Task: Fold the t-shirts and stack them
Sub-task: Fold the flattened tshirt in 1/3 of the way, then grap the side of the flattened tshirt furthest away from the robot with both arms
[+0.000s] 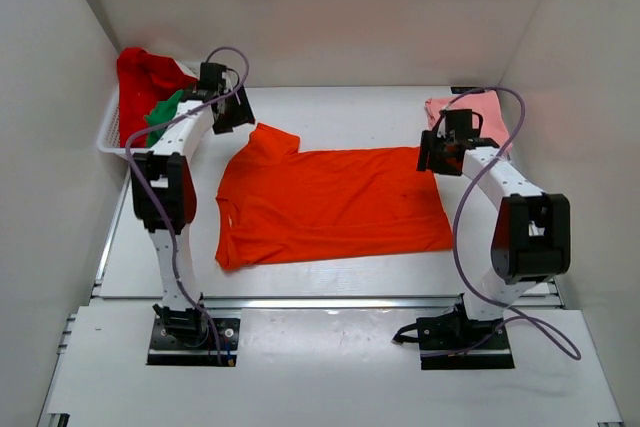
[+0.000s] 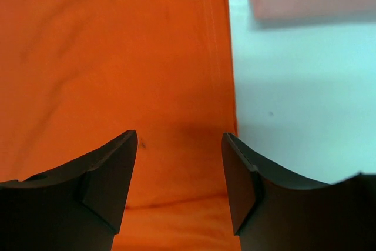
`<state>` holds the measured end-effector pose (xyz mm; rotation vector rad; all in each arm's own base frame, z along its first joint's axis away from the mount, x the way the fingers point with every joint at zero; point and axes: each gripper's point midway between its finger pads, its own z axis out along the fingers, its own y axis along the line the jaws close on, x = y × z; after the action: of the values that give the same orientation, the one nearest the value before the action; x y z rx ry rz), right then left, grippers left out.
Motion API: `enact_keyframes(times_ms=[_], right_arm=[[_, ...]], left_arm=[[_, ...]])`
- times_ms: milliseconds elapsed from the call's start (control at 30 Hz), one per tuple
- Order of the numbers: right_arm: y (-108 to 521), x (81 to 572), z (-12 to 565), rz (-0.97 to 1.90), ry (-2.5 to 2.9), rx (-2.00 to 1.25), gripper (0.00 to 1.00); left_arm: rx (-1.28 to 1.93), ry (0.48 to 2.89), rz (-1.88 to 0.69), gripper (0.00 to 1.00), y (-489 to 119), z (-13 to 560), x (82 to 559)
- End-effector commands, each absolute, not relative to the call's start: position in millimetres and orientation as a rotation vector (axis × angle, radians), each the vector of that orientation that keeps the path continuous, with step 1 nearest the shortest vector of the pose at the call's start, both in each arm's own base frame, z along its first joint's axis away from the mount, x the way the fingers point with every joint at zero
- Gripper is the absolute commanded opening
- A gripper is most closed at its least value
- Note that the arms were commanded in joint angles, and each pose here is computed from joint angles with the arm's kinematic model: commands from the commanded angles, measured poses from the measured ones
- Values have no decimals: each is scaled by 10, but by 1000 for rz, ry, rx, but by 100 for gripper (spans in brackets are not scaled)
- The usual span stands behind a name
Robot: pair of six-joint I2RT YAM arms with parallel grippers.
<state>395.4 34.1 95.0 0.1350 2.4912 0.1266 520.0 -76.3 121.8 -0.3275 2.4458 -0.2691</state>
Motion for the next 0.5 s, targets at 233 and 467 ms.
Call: enact_keyframes(times_ms=[233,467], right_arm=[[371,4684,1176,140,2316,183,57],[348,4841,1013,150,2334,193,60]], left_arm=[[-266,2399,-235,75,-1008,973,6030],[-245,2489,-201,79,-1215,470,6088]])
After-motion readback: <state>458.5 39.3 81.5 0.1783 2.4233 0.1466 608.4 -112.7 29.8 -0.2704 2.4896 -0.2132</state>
